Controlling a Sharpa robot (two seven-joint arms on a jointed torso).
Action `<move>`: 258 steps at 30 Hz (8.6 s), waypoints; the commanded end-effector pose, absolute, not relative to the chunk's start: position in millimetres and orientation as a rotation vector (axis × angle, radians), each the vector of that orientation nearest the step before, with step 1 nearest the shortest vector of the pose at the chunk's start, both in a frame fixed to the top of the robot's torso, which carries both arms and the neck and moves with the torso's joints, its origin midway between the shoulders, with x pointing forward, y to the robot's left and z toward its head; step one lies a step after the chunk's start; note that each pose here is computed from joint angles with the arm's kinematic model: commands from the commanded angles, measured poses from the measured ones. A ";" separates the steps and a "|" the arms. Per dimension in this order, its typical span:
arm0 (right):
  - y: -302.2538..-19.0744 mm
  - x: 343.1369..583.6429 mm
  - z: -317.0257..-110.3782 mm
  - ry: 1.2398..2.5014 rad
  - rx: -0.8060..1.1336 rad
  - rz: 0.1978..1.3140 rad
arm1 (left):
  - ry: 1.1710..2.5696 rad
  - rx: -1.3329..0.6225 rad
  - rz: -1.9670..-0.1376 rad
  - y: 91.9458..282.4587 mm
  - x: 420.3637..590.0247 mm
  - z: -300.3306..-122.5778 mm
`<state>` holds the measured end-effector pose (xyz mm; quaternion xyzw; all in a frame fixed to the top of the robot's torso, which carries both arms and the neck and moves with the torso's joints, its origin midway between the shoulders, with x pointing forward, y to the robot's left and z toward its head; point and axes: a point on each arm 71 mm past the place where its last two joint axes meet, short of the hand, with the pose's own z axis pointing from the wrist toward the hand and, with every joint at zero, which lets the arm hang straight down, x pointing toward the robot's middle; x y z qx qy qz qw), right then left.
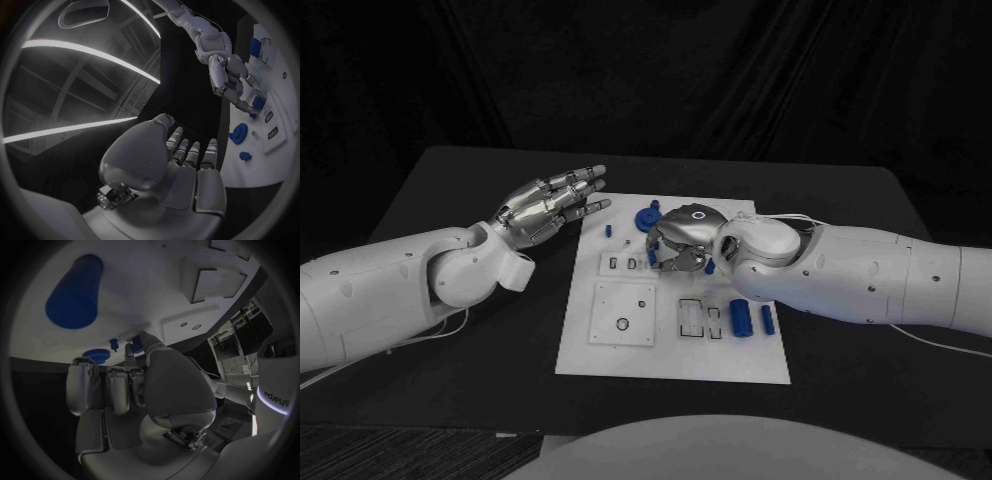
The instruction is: Assemble the parts on the task board
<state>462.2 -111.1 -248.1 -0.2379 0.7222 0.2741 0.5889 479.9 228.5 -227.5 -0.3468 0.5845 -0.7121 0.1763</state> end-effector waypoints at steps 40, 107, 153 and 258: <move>-174.1 452.1 -152.1 1.444 -0.248 0.778 | 1.584 -0.979 -1.940 230.0 478.3 -223.6; -254.2 430.7 -190.5 1.569 0.029 0.777 | 2.249 0.324 -0.527 98.9 522.7 -215.5; -256.7 433.5 -196.9 1.630 0.047 0.741 | 2.369 0.200 -0.235 127.6 527.3 -249.2; -258.6 437.4 -208.5 1.705 0.058 0.704 | 2.447 0.269 -0.329 111.4 517.1 -276.7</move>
